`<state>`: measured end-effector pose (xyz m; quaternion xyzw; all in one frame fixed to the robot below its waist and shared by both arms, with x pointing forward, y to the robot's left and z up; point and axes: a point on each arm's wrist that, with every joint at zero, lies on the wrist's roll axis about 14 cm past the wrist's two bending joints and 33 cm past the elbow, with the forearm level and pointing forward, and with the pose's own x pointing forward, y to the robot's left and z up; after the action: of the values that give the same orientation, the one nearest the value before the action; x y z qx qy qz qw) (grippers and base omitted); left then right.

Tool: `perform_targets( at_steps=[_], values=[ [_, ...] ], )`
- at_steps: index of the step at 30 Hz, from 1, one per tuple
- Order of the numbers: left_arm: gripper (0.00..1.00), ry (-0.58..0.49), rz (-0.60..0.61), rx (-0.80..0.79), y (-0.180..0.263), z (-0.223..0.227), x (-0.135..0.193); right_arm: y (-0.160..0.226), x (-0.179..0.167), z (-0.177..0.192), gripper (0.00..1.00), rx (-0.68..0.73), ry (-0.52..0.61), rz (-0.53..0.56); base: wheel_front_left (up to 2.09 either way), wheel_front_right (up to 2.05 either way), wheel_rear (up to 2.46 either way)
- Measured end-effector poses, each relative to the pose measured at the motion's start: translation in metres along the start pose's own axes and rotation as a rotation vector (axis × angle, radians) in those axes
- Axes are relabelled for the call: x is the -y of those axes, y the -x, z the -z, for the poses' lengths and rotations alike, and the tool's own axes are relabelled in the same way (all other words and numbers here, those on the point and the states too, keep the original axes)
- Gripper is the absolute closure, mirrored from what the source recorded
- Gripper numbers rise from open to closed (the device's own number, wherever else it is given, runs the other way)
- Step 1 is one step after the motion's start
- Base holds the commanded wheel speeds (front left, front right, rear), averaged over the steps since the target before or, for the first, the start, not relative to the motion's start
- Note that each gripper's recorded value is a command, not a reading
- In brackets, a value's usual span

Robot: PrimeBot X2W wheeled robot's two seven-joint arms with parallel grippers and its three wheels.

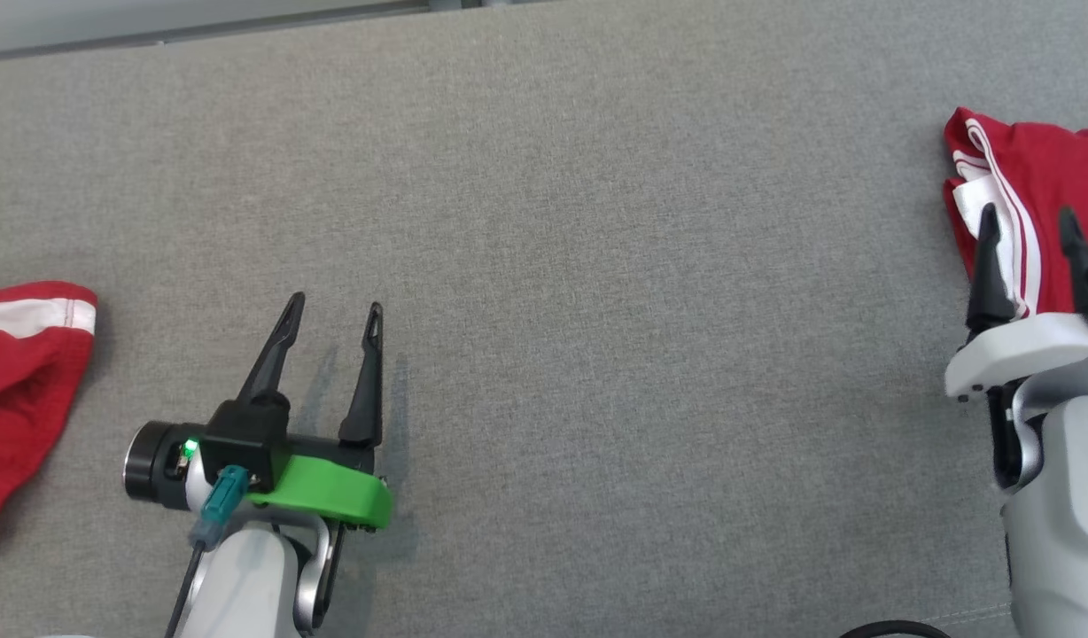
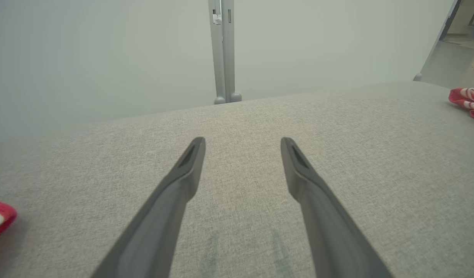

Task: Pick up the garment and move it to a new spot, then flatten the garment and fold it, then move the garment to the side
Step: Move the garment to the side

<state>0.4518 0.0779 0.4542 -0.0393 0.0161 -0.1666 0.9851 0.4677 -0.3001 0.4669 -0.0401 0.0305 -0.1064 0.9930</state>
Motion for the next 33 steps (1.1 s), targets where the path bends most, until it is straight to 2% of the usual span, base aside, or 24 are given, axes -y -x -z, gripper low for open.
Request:
perform_targets(
  at_steps=[4, 8, 19, 33],
  values=[
    [0.00, 0.001, -0.093, -0.004, 0.018, -0.005, -0.023, 0.019, -0.027, -0.007, 0.00, 0.022, -0.079, -0.062, 0.00, 0.00, 0.00],
    [0.00, -0.001, -0.162, 0.005, 0.034, -0.012, -0.041, 0.038, -0.047, -0.005, 0.00, 0.014, -0.110, -0.118, 0.00, 0.00, 0.00],
    [0.00, -0.004, -0.263, 0.001, 0.077, -0.018, -0.061, 0.074, -0.110, -0.023, 0.00, 0.048, -0.158, -0.294, 0.00, 0.00, 0.00],
    [0.00, -0.002, -0.332, -0.006, 0.118, -0.016, -0.068, 0.105, -0.125, -0.043, 0.00, 0.110, -0.174, -0.353, 0.00, 0.00, 0.00]
  ],
)
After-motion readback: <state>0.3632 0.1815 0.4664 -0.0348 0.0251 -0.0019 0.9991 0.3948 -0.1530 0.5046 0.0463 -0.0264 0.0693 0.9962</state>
